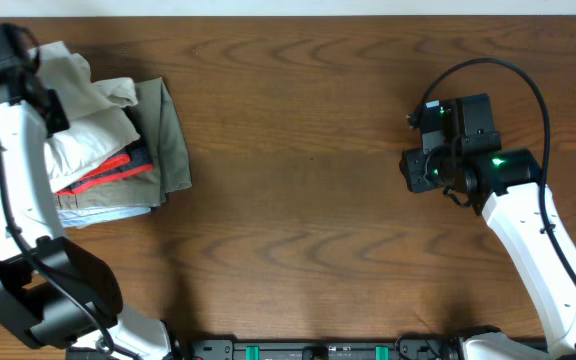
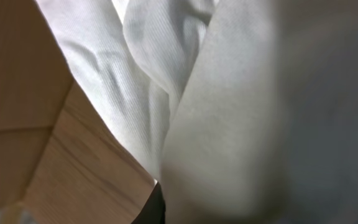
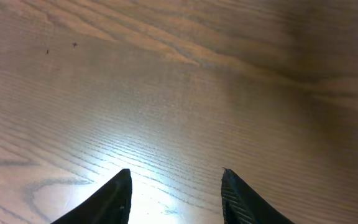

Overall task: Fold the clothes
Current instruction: 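Lower the white bundle onto the stack and open the left gripper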

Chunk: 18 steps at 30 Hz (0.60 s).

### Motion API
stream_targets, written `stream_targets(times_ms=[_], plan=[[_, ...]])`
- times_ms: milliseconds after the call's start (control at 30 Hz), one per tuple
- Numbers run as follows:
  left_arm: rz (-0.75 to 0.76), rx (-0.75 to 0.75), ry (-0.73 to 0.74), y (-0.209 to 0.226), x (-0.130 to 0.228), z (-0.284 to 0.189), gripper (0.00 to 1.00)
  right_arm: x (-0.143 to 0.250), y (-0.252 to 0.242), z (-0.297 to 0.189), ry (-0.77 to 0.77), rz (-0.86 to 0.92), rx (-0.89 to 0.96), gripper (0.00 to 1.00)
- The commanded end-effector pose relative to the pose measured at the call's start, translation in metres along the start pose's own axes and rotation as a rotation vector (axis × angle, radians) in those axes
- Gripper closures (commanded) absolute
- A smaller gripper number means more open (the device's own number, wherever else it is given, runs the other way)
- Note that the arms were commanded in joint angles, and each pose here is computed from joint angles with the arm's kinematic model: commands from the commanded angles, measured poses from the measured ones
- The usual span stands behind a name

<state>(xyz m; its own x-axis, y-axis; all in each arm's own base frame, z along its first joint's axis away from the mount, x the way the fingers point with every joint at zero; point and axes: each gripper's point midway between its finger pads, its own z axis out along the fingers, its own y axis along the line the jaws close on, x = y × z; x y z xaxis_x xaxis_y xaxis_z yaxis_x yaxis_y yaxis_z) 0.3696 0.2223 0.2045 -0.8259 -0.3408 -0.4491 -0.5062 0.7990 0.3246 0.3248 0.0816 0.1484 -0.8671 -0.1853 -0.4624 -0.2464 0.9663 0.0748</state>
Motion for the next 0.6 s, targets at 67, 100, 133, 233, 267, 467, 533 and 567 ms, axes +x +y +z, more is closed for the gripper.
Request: stream_targets(times_ms=[67, 100, 133, 233, 267, 467, 533, 567], plan=[[-0.107, 0.041, 0.011, 0.014, 0.001, 0.012, 0.91, 0.000, -0.003, -0.004, -0.008, -0.004, 0.012, 0.55], [-0.111, 0.048, 0.019, 0.014, 0.002, 0.016, 0.91, 0.000, -0.003, -0.004, -0.006, -0.004, 0.012, 0.55], [-0.114, 0.055, 0.028, 0.013, 0.003, 0.020, 0.90, 0.001, -0.003, -0.004, -0.005, -0.004, 0.012, 0.55], [-0.113, 0.058, 0.056, 0.011, 0.006, 0.032, 0.90, 0.002, -0.003, -0.004, 0.003, -0.003, 0.012, 0.55], [-0.109, 0.058, 0.066, 0.009, 0.008, 0.037, 0.90, 0.004, -0.003, -0.004, 0.009, -0.003, 0.012, 0.55], [-0.095, 0.056, 0.110, 0.003, 0.014, 0.055, 0.86, 0.008, -0.003, -0.005, 0.025, -0.001, 0.012, 0.55], [-0.098, 0.054, 0.112, 0.004, 0.014, 0.058, 0.83, 0.008, -0.003, -0.005, 0.027, -0.001, 0.012, 0.55], [-0.100, 0.053, 0.109, 0.005, 0.014, 0.058, 0.83, 0.008, -0.003, -0.005, 0.027, -0.001, 0.012, 0.55]])
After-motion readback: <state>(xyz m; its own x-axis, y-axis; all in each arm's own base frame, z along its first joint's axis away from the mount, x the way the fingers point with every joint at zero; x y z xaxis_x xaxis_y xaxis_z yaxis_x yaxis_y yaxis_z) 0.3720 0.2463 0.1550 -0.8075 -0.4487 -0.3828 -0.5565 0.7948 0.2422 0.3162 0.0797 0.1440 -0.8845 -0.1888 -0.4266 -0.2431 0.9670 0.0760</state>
